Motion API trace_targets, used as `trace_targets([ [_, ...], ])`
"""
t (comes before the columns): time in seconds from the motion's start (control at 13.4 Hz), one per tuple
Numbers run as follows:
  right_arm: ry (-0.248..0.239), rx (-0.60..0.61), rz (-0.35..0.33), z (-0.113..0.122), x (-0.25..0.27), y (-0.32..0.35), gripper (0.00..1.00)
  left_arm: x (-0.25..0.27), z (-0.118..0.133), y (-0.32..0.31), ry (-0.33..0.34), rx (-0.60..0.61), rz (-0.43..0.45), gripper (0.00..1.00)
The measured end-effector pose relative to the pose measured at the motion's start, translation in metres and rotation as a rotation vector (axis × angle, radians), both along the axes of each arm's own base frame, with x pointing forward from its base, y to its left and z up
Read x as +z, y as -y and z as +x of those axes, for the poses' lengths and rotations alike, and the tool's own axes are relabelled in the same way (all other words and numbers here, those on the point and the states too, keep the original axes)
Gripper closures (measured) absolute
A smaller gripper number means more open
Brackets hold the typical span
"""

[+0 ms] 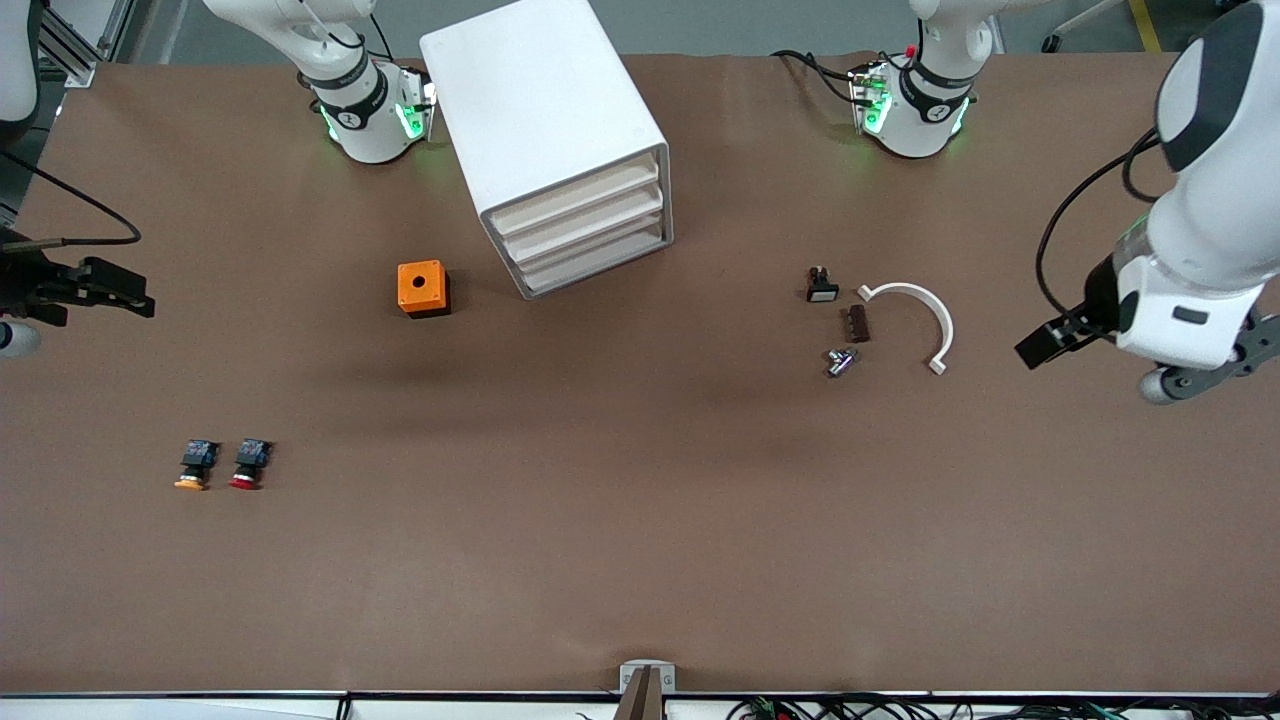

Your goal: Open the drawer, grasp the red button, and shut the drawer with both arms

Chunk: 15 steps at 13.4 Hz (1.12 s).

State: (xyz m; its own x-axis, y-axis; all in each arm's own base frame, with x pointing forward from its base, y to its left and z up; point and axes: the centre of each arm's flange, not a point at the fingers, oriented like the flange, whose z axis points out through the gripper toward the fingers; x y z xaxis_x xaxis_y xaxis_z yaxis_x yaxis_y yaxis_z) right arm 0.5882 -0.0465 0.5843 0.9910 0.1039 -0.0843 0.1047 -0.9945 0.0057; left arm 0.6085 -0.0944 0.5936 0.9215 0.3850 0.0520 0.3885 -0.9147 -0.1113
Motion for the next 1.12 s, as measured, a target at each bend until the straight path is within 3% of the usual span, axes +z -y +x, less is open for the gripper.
trace_targets([
  [0.3,-0.011,-0.002,0.001,-0.006,0.021,0.000,0.00,0.043,-0.030,-0.033,-0.028,-0.150,0.039,0.00],
  [0.6,-0.001,-0.023,0.000,-0.011,0.044,0.011,0.00,0.058,-0.059,-0.066,-0.065,-0.286,-0.021,0.00],
  [0.75,-0.032,-0.044,0.006,-0.017,0.043,0.022,0.00,0.058,-0.073,-0.070,-0.076,-0.301,-0.029,0.00],
  [1.12,-0.041,-0.070,0.019,-0.022,0.045,0.033,0.00,0.059,-0.096,-0.065,-0.044,-0.310,-0.075,0.00],
])
